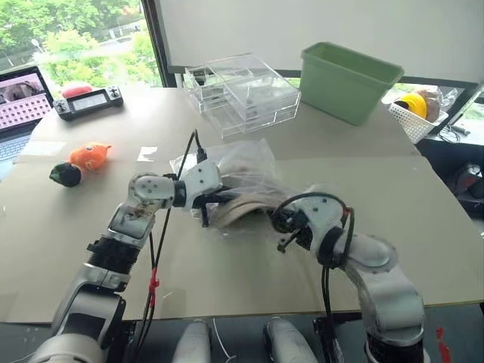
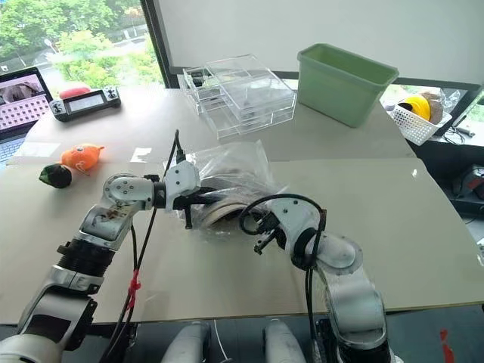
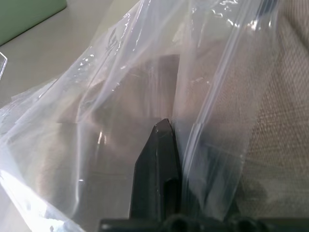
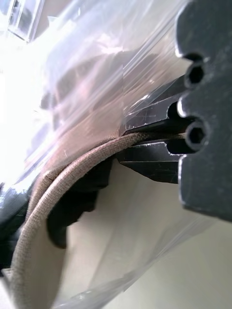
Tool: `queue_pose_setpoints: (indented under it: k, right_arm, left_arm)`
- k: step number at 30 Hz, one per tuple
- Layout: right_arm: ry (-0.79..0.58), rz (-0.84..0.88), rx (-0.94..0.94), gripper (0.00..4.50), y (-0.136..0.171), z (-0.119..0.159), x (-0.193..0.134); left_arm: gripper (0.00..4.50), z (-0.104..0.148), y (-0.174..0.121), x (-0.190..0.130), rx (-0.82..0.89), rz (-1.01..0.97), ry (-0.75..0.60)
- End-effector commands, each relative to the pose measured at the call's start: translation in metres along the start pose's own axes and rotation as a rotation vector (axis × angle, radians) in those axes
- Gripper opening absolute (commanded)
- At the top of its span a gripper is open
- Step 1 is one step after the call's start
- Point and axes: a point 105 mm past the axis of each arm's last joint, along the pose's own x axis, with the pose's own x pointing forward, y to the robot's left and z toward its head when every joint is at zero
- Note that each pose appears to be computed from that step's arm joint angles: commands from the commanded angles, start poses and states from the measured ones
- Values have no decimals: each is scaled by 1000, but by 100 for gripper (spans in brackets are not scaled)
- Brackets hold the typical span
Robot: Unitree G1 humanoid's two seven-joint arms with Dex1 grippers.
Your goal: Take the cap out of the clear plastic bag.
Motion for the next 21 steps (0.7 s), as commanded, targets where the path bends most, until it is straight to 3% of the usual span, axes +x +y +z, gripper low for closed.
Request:
queue_pose_setpoints:
  k: [1, 5, 11, 21]
  right_arm:
    - [0, 102, -196, 10, 21, 9, 0]
    - [166, 75, -500, 10, 17, -26, 9]
    - [250, 26, -826, 10, 11, -52, 10]
    - [313, 96, -896, 10, 31, -95, 31]
  left_arm:
    - [0, -4, 2, 2, 12, 11, 21]
    - [0, -5, 2, 1, 13, 7, 22]
    - [0, -6, 2, 0, 7, 5, 24]
    - [0, -12, -3, -4, -10, -2, 36]
